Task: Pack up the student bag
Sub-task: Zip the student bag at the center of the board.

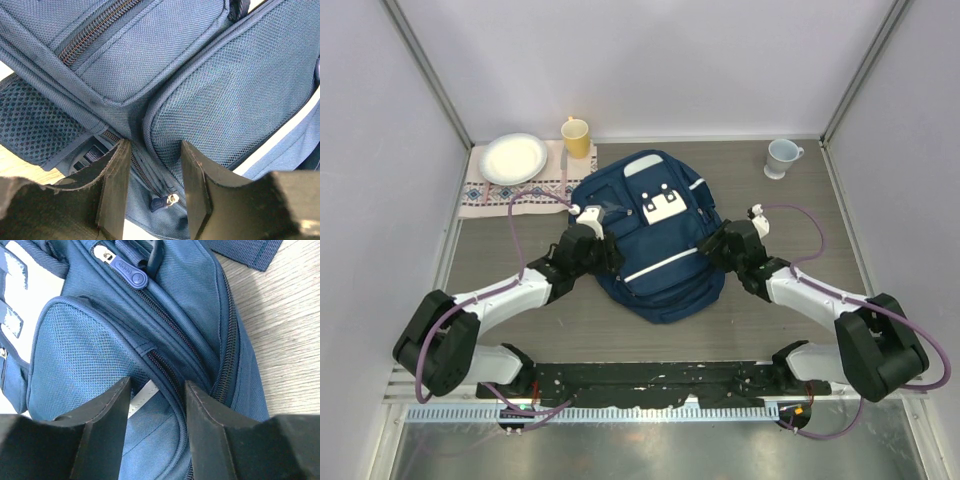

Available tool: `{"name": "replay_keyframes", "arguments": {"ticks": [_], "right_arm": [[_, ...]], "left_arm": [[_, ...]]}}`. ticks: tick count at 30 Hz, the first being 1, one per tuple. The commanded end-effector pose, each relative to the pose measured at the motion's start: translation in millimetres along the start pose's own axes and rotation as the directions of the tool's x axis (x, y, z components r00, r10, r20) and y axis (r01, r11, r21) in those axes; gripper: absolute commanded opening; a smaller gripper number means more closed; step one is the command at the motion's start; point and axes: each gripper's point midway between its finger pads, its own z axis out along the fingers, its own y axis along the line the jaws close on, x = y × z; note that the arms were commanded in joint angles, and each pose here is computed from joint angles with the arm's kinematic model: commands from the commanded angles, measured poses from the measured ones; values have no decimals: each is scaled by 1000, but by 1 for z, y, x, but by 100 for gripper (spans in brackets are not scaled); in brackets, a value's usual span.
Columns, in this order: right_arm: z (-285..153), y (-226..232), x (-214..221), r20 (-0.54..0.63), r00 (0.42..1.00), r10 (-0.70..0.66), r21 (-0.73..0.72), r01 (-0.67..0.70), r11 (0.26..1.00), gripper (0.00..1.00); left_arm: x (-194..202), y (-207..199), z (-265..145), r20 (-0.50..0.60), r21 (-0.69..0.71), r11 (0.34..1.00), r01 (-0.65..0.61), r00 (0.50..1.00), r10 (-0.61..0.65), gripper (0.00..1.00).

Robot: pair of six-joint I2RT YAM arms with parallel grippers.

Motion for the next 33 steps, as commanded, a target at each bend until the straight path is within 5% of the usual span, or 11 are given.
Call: {"name": "replay_keyframes", "arguments": {"ticks": [1, 8, 11, 24, 33], "right_arm": [[1, 26, 4, -35, 999, -11, -124, 7, 992, 47], [-2, 35, -8, 5, 1000, -18, -153, 19, 988, 9], [-2, 44, -16, 16, 998, -54, -165, 56, 985, 1], [25, 51, -53, 31, 993, -117, -134, 120, 984, 1], [32, 62, -62, 18, 989, -149, -158, 150, 976, 3]], "left_arm": [[-20, -27, 2, 41, 102, 995, 10, 999, -15, 44], [-22, -33, 2, 38, 127, 992, 12, 999, -17, 36], [-24, -39, -2, 36, 153, 988, 19, 999, -25, 30], [-13, -60, -4, -9, 249, 954, 166, 986, -169, 7], [-7, -65, -10, -9, 219, 959, 179, 983, -181, 16]]}}
